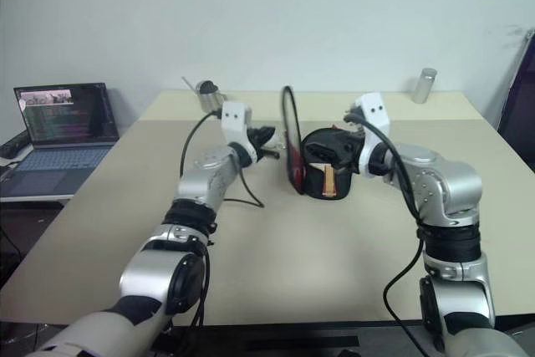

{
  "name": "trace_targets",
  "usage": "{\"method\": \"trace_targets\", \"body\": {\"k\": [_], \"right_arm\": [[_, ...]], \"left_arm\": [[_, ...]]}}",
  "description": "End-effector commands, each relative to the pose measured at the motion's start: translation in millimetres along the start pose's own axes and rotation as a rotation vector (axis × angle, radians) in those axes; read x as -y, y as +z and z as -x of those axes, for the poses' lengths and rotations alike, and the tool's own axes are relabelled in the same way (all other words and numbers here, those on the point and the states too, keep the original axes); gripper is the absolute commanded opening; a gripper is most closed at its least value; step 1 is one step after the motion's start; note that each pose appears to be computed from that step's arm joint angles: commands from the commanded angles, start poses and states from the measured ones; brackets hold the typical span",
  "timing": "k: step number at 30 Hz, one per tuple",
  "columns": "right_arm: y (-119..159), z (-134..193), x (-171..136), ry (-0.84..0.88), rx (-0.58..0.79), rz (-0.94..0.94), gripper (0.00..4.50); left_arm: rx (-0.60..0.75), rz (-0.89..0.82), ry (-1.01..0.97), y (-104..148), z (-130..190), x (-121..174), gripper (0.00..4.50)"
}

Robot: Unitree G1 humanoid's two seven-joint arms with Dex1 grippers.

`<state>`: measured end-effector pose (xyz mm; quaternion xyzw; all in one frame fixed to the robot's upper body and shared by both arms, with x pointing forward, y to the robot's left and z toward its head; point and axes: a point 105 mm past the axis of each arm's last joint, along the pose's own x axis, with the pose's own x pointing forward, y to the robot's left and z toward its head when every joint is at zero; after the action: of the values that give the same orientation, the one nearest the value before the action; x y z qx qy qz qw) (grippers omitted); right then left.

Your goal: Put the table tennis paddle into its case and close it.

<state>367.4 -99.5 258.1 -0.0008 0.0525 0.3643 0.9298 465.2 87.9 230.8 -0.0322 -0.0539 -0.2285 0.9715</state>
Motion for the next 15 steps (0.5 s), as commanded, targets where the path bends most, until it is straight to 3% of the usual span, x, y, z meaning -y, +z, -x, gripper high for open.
{"method": "trace_targets", "body": {"k": [1,9,12,15], "right_arm": [[20.8,9.7,9.4,-0.041,0.068,0.030,4.50],[19.8,14.4,17.5,-0.108,0.078,0.003,4.50],[10.6,16.4,25.2,-0.146,0.077,-0.071,4.50],[-16.4,12.4,49.0,-0.262,0.056,-0.302,4.50]], "left_arm": [[0.099,0.017,-0.069,27.2,-9.6,33.0,0.01],[-0.024,-0.011,-0.021,-15.0,-28.4,86.5,0.01],[0.034,0.002,-0.068,0.1,-25.7,84.4,0.01],[0.102,-0.039,-0.212,25.7,-6.7,66.9,0.01]]}}
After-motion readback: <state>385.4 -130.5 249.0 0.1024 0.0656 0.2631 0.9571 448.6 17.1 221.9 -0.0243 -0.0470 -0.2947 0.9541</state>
